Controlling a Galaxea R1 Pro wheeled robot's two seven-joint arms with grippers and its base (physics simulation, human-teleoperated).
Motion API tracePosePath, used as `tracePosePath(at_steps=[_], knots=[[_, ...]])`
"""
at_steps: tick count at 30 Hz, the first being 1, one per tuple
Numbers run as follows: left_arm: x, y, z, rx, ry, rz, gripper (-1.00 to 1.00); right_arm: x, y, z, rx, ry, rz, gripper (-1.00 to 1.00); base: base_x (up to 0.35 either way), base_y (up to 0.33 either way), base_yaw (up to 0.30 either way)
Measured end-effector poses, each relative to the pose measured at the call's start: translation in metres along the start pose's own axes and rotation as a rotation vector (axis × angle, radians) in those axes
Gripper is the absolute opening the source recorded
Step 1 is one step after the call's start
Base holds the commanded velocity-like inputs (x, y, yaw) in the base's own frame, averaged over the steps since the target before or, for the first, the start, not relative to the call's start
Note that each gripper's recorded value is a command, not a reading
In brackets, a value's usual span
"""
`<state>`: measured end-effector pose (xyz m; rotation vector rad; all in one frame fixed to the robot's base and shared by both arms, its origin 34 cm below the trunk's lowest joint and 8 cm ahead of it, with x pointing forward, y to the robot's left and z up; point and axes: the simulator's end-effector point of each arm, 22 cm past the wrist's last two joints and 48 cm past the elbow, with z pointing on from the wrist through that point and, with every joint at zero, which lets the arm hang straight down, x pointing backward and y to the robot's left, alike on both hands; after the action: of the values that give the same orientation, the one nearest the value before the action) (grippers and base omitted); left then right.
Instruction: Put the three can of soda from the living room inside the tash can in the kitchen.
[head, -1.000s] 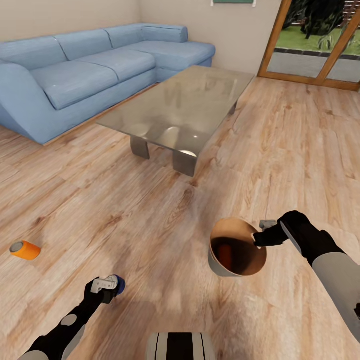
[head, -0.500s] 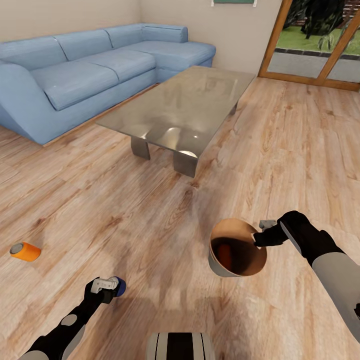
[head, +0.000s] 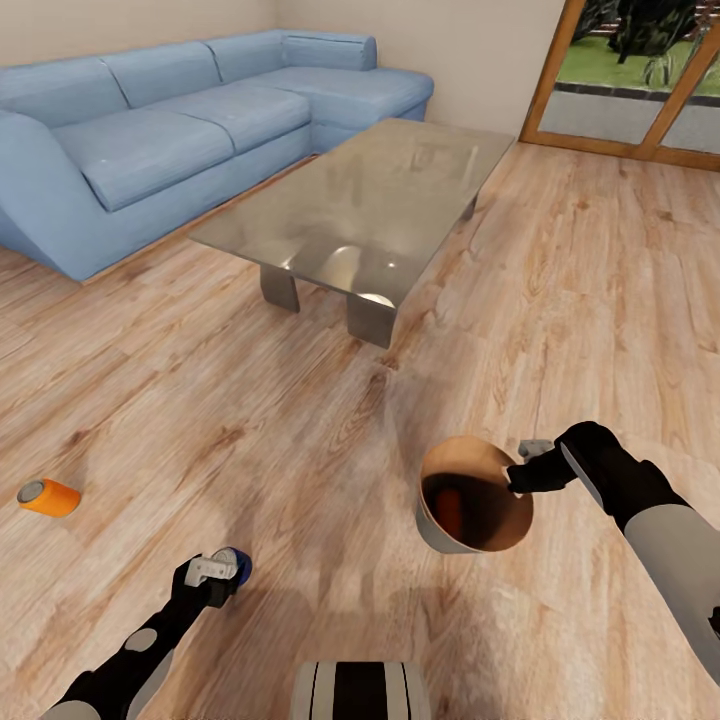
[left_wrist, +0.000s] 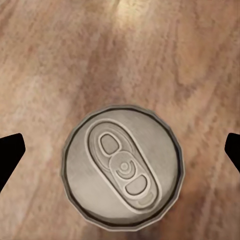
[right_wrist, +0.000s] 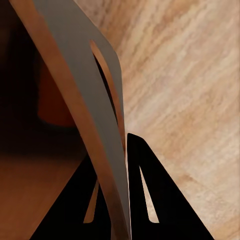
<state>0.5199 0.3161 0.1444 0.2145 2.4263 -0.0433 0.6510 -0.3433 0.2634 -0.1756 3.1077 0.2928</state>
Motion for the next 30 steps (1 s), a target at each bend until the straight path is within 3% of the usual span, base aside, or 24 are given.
tracePosePath(at_steps=[4, 12, 30], knots=[[0.0, 0.0, 0.0, 0.0, 0.0, 0.001, 1.0, 0.0, -0.002, 0.0, 0.009, 0.001, -0.005, -1.0, 0.0, 0.0, 0.0], [0.022, -0.003, 0.004, 0.006, 0.045, -0.006, 1.0, 0.009, -0.004, 0.019, 0.003, 0.033, 0.001, -1.0, 0.0, 0.0, 0.0], [0.022, -0.002, 0.004, 0.001, 0.05, -0.016, 1.0, 0.011, -0.001, 0.021, 0.005, 0.042, -0.015, -1.0, 0.046, 0.013, 0.0]])
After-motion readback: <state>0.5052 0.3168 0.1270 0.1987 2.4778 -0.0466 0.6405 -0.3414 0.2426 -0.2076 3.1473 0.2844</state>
